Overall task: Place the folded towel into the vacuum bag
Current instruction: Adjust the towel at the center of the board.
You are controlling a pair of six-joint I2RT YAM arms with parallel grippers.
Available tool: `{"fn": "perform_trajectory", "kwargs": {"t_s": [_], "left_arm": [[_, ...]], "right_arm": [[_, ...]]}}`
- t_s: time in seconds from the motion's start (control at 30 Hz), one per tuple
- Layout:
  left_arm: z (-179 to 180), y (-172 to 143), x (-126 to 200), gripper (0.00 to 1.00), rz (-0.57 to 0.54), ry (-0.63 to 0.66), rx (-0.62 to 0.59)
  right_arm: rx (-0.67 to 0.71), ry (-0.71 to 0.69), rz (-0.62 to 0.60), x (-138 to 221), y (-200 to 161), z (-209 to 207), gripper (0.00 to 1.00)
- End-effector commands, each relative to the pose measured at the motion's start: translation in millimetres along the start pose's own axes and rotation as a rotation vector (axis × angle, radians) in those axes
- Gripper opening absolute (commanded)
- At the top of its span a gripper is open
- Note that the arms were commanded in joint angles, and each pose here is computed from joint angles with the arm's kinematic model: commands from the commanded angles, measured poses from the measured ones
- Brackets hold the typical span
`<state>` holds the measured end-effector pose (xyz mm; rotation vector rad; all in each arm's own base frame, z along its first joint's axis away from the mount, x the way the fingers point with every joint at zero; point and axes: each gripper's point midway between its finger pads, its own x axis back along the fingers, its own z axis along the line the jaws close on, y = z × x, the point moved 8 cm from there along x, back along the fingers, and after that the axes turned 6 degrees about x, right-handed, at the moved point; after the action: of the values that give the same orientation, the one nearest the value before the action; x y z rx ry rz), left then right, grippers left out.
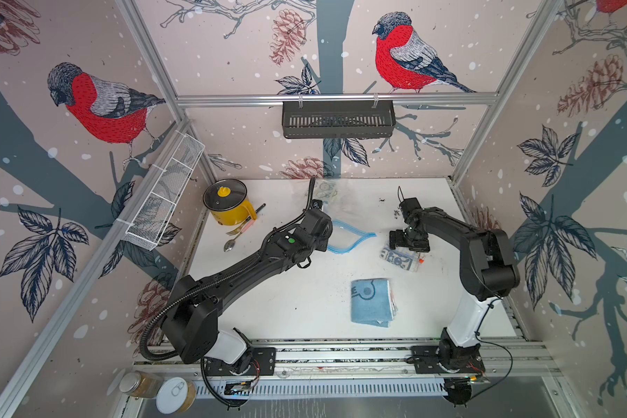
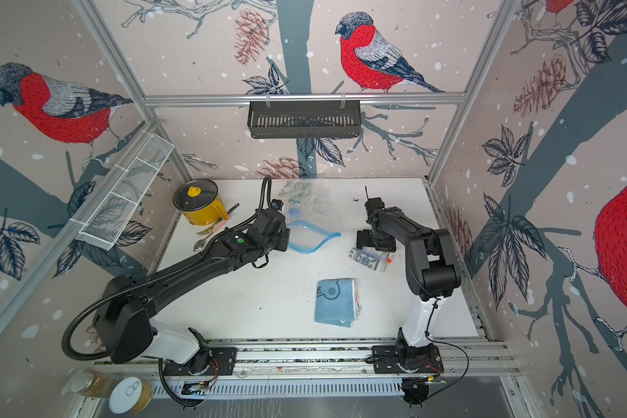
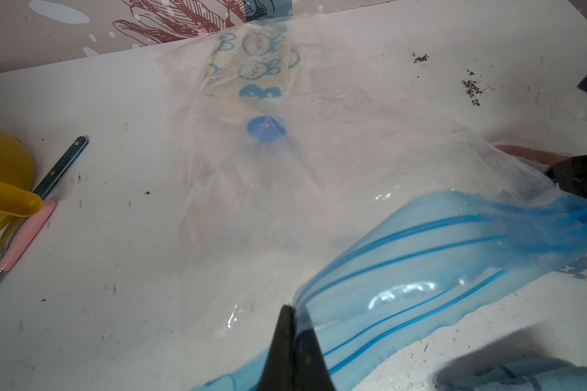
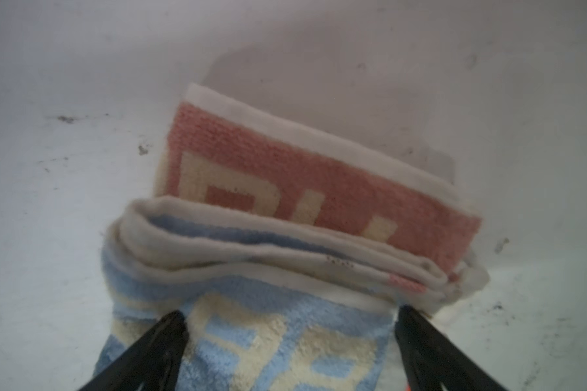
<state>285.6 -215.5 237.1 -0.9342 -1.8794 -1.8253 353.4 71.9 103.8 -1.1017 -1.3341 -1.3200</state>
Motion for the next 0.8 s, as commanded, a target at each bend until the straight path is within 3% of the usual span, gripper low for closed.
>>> {"fn": "perform_trajectory", "kwargs": {"t_s": [0.0,0.17,0.43,0.6,0.77], "left_arm": [[4.4,3.1,3.4,0.00,-0.028,0.035,0.022],[7.4,5.8,6.4,0.00,-0.050,0.050,0.031],[8.1,4.9,4.4,0.00,-0.043,0.049,0.035],[8.7,4.3,3.2,0.00,-0.039,0.052,0.035],[11.7,5.5,6.5,0.00,-0.055,0.070,0.038]], "right_arm": [[-0.053,-0.002,0.052,-14.7,-2.7,2.2,0.95],[-0.236,0.054,0.082,-23.5,-5.2,11.2,0.95],[-0.779,0.322,-0.076,6.3,-26.7,32.7,0.97],[-0.864,0.372,-0.137,26.8,-22.5,52.1,1.00],[-0.795,0.312,-0.257,64.6,-14.3,44.1,1.00]]}}
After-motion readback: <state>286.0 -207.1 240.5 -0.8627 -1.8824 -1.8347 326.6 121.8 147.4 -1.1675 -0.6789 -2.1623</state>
